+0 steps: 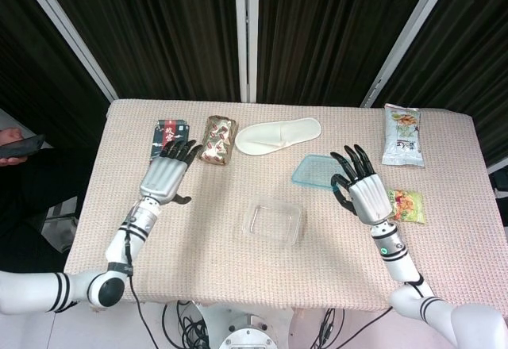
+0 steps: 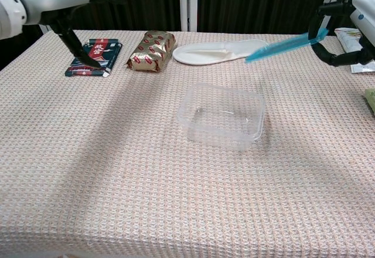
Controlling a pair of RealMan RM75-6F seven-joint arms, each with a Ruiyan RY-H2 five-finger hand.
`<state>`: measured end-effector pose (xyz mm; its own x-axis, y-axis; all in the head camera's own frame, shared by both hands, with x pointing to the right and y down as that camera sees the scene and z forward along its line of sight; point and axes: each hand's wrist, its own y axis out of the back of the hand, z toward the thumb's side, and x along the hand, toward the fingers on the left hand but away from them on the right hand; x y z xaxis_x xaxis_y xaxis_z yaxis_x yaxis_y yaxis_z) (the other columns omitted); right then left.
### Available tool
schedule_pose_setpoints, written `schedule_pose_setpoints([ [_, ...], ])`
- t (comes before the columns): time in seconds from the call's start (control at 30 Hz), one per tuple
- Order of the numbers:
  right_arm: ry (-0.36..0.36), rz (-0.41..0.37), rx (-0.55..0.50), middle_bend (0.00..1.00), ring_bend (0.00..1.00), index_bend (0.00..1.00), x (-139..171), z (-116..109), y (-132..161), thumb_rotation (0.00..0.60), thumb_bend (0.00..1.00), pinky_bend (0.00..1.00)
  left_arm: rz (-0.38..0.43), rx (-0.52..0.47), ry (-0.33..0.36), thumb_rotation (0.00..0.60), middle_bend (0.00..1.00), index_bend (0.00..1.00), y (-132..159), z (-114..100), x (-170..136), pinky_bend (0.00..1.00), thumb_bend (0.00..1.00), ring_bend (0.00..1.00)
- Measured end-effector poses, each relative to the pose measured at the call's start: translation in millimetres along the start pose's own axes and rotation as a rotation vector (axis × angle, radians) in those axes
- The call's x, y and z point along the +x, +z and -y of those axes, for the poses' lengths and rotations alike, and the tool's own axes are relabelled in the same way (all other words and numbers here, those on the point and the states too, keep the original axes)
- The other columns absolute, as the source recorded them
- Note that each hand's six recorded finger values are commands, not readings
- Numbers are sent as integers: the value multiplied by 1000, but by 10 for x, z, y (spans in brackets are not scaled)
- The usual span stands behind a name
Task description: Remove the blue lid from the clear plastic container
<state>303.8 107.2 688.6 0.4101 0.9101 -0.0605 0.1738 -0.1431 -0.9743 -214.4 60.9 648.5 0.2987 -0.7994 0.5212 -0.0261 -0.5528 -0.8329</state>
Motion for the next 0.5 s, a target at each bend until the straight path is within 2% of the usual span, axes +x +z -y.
schedule_pose_setpoints([
  [0.07, 51, 28, 11, 0, 0, 0, 49, 10, -57, 600, 85, 0, -28, -12, 17, 600, 5, 24, -155, -14, -82, 8, 31, 0],
  [0.23, 146, 78, -11, 0, 0, 0, 225, -102, -135, 600, 66, 0, -92, -15, 51, 600, 14, 25, -558, -51, -334, 11, 32, 0],
  [0.37, 218, 107, -26, 0, 0, 0, 439, -377, -249, 600, 76, 0, -143, 5, 117, 600, 36, 39, -848, -130, -543, 18, 32, 0],
  [0.5, 261, 149, -29, 2, 0, 0, 637, -736, -458, 600, 99, 0, -201, 70, 212, 600, 89, 89, -1195, -244, -775, 79, 31, 0],
])
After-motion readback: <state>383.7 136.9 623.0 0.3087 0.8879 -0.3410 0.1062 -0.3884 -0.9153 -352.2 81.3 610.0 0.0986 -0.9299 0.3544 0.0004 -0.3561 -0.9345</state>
